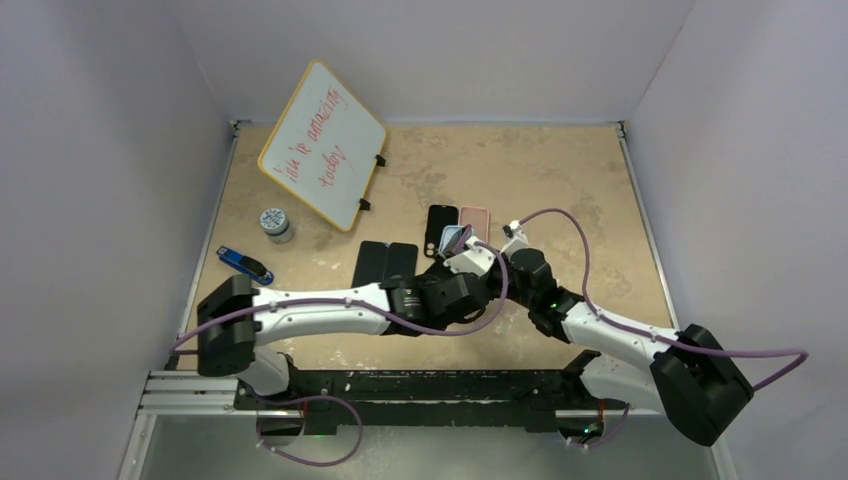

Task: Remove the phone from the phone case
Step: Remove the phone case from the phone, then place the phone case at the center of the board.

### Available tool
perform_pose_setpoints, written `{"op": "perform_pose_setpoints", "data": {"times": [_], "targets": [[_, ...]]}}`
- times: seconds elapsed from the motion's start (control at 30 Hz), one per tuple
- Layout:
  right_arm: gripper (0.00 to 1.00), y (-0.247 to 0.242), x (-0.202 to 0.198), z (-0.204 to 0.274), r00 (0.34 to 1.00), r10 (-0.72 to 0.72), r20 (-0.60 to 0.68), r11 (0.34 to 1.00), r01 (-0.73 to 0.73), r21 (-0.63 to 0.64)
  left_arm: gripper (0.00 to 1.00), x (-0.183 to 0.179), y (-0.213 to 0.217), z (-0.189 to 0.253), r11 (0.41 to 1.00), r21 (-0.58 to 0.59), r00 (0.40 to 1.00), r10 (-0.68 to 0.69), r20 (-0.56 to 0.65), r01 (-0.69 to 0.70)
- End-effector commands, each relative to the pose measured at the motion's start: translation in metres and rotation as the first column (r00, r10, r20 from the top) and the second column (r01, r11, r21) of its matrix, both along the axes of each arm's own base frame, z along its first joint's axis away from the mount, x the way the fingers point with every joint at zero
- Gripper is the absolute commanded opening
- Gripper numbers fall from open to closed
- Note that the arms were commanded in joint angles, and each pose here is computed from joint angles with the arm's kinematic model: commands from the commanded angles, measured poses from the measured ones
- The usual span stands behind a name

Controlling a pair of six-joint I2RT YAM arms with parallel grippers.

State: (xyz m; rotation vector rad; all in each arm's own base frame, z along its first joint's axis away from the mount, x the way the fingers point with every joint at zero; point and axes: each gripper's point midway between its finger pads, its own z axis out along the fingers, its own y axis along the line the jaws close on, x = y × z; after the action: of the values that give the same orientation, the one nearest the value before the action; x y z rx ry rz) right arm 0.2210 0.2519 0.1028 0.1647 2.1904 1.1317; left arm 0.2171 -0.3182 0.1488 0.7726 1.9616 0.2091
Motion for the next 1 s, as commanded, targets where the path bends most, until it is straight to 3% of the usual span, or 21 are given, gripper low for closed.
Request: {"op": "perform_pose_setpoints", "data": {"times": [0.0, 0.17, 0.3, 0.63, 0.8, 0.97], "targets": [[0.0, 0.0, 0.021, 0.017, 0.996, -0.047, 0.071, 0.999, 0.048, -0.007, 0.0, -0.008, -0.007, 0.062, 0.97, -0.239, 0.999, -0.045, 0.029, 0.05], [0.0, -0.014, 0.032, 0.017, 0.996, -0.054, 0.077, 0.994, 0.061, -0.092, 0.0, -0.013, -0.001, 0.096, 0.936, -0.334, 0.993, -0.112, 0.026, 0.114], [0.0, -0.043, 0.05, 0.022, 0.991, -0.09, 0.097, 0.984, 0.104, -0.145, 0.0, -0.006, 0.03, 0.111, 0.934, -0.349, 0.997, -0.078, 0.016, 0.079], [0.0, -0.132, 0.091, -0.003, 0.986, -0.165, 0.002, 0.942, 0.158, -0.296, 0.0, -0.002, 0.114, 0.112, 0.963, -0.247, 0.993, 0.116, 0.013, -0.11], [0.0, -0.149, 0.108, -0.023, 0.981, -0.185, -0.06, 0.953, 0.164, -0.256, 0.0, -0.003, 0.114, 0.103, 0.958, -0.258, 0.991, 0.131, 0.003, -0.126], [0.0, -0.139, 0.12, -0.036, 0.991, -0.074, -0.115, 0.98, 0.05, -0.195, 0.0, -0.002, 0.11, 0.101, 0.955, -0.272, 0.992, 0.127, 0.001, -0.122]]}}
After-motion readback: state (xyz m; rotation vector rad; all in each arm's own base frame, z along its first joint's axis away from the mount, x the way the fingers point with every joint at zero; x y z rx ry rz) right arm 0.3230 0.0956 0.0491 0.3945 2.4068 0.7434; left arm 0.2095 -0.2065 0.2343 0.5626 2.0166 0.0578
